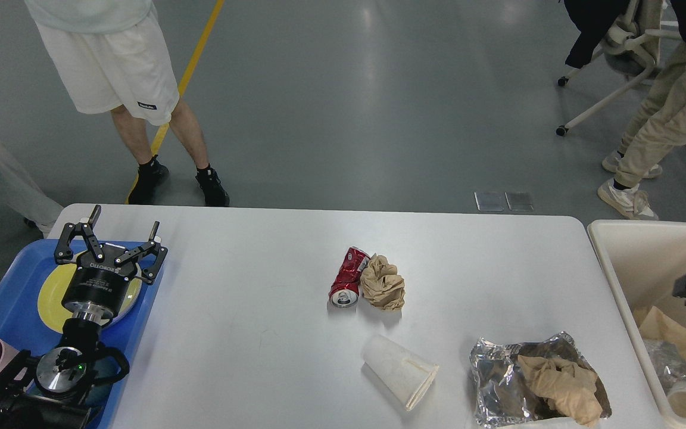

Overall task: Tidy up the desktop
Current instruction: 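Raise the right gripper out of the bin toward the foil pile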

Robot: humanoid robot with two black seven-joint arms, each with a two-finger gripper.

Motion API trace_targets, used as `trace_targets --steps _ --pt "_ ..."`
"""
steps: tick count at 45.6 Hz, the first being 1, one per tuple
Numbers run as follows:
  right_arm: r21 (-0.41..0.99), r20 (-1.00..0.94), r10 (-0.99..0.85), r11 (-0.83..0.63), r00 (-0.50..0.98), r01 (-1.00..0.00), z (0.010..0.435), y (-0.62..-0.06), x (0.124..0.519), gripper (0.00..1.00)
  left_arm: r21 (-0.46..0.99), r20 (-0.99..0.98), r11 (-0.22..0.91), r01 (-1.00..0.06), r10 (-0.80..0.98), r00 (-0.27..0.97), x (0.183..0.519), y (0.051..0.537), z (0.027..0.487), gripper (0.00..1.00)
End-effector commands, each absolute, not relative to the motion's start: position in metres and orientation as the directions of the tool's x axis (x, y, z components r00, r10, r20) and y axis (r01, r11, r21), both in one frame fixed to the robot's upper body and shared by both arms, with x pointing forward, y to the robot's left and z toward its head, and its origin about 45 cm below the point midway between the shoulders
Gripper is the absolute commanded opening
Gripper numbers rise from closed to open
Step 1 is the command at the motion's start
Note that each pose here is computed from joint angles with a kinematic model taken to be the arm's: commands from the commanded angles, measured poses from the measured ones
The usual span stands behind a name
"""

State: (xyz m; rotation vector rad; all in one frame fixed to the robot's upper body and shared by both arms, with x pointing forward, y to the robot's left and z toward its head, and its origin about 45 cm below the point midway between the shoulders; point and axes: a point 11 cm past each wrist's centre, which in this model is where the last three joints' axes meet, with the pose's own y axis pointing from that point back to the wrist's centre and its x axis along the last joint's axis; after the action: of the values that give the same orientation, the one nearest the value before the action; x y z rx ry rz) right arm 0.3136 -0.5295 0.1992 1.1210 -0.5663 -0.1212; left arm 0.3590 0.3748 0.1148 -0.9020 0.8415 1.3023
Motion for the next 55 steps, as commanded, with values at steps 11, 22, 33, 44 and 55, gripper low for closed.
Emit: trace_targets --steps 11,22,33,44,55 --pt "0.962 0.126 -0.144 0.258 0.982 -0.085 0.315 -0.385 0.331 1.00 -0.074 -0.903 0.048 -0.996 0.420 0.088 0.359 0.375 0.115 0.97" --pt "0.971 0.114 0.016 0.209 0.993 -0.114 0.361 -0.303 0.312 1.00 -0.075 -0.903 0.047 -0.996 0.420 0.088 0.359 0.375 0.115 0.97" --pt "0.971 0.187 0.080 0.133 0.979 -0.197 0.379 -0.250 0.310 0.96 -0.074 -0.903 0.045 -0.996 0.420 0.086 0.359 0.375 0.115 0.96" --pt "0.980 0.139 0.051 0.134 0.989 -0.145 0.333 -0.257 0.308 0.97 -0.075 -0.903 0.047 -0.996 0.420 0.088 0.359 0.375 0.115 0.97" --pt "0.999 0.039 0.034 0.035 0.999 -0.040 0.245 -0.238 0.287 0.97 -0.075 -0.903 0.047 -0.996 0.420 0.088 0.359 0.375 0.115 0.97"
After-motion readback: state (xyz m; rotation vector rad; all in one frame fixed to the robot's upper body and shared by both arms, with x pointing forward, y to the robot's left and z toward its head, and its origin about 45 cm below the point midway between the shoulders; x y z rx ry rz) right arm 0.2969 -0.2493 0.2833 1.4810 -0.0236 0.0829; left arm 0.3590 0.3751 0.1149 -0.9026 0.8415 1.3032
